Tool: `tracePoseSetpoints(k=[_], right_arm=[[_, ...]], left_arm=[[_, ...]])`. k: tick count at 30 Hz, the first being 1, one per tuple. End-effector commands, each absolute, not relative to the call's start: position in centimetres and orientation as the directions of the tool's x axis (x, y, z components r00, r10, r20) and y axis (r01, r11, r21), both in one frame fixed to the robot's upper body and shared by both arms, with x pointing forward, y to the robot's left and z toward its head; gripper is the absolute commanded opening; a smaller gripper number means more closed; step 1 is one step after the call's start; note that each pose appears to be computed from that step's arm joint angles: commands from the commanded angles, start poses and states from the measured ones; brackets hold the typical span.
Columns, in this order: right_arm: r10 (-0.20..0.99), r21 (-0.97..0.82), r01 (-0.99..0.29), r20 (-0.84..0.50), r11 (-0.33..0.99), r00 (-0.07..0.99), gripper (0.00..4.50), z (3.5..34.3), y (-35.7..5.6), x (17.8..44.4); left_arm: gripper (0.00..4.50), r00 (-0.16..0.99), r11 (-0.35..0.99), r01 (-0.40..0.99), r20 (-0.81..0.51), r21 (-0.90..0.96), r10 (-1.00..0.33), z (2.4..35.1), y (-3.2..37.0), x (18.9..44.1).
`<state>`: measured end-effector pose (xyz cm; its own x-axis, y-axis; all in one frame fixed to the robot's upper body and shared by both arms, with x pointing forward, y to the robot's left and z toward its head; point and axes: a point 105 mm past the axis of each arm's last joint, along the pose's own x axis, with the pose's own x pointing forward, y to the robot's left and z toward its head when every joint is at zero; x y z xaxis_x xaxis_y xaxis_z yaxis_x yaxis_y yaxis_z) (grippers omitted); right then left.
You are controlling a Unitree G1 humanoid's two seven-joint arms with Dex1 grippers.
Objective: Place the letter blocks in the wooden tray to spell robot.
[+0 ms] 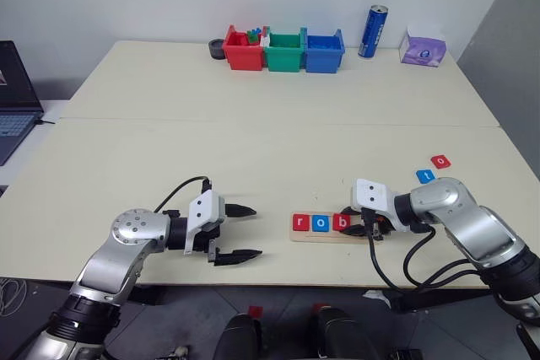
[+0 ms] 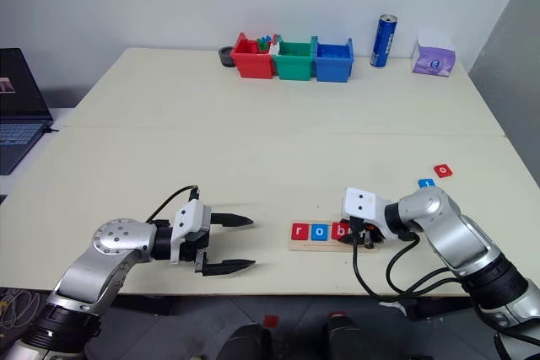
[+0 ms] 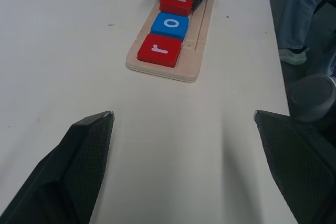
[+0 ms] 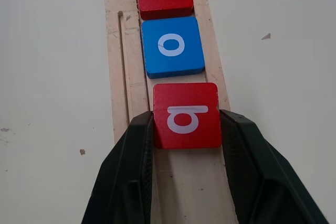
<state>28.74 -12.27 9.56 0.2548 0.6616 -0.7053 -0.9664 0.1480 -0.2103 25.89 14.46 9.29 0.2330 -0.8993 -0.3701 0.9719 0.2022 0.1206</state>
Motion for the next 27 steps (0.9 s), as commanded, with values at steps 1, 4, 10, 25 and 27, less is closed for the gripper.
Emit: tracePoseSetpoints(k=[1,4,10,25,27], right_arm=[[0.670,-0.246,-0.961,-0.694,0.124,0.264,2.53,10.6,-11.9,29.0],[0.674,-0.249,-0.961,-0.691,0.118,0.262,3.58,10.8,-11.8,29.0],[0.706,-0.276,-0.949,-0.642,0.150,0.298,4.46,12.9,-11.6,29.2],[0.618,-0.323,-0.912,-0.671,0.254,0.410,2.12,11.6,-14.5,28.2],[0.616,-0.322,-0.914,-0.675,0.248,0.406,1.37,11.4,-14.5,28.1]], left_arm=[[4.50,0.235,0.190,0.969,-0.354,0.157,-0.905,10.4,14.2,25.9],[4.50,0.234,0.190,0.969,-0.355,0.155,-0.905,10.4,14.2,25.8],[4.50,0.234,0.191,0.970,-0.355,0.153,-0.905,10.2,14.2,25.7],[4.50,0.238,0.195,0.969,-0.359,0.152,-0.903,10.2,14.0,26.0],[4.50,0.236,0.193,0.969,-0.358,0.154,-0.903,10.3,13.9,26.1]])
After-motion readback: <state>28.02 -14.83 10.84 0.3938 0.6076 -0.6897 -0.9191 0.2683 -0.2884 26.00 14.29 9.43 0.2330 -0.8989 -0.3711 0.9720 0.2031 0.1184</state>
